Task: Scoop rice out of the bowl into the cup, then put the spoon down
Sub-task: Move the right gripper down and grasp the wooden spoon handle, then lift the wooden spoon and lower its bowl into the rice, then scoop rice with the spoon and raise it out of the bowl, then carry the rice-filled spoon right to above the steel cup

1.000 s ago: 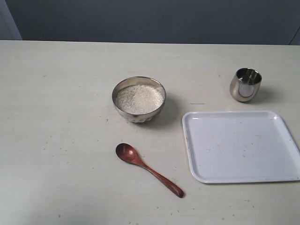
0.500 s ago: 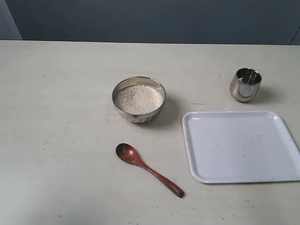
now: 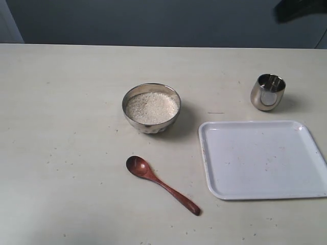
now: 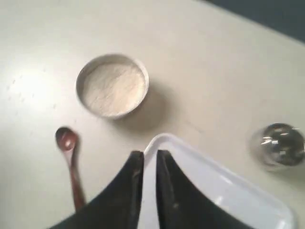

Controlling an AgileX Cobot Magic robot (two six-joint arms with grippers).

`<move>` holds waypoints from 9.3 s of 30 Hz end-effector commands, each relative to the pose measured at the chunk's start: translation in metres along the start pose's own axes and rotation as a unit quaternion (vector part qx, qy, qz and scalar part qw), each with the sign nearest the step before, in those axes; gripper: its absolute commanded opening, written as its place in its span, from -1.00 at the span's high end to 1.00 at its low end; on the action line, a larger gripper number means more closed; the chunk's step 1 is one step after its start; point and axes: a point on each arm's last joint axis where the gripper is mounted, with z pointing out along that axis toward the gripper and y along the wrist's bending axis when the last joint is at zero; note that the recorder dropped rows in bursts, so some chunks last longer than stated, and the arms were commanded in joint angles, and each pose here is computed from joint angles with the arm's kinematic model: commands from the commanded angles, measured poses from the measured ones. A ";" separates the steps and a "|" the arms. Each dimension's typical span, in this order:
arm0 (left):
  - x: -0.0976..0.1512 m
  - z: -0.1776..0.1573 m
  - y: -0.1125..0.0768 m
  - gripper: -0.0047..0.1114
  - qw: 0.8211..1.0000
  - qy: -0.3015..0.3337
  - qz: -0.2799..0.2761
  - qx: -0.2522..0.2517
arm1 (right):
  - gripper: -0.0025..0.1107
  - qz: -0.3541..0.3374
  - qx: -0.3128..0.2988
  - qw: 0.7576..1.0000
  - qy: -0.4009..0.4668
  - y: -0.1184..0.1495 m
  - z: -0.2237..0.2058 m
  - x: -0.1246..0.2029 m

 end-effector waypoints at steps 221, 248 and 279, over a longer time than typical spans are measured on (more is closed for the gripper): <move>-0.002 -0.001 0.000 0.91 1.000 -0.005 -0.002 0.001 | 0.97 -0.317 0.032 0.872 0.371 0.033 0.290 0.003; -0.002 -0.001 0.000 0.91 1.000 -0.005 -0.002 0.001 | 0.97 -0.189 0.009 0.922 0.339 -0.010 0.268 -0.003; -0.002 -0.001 0.000 0.91 1.000 -0.005 -0.002 0.001 | 0.97 -0.018 0.046 0.933 0.357 -0.107 0.188 0.048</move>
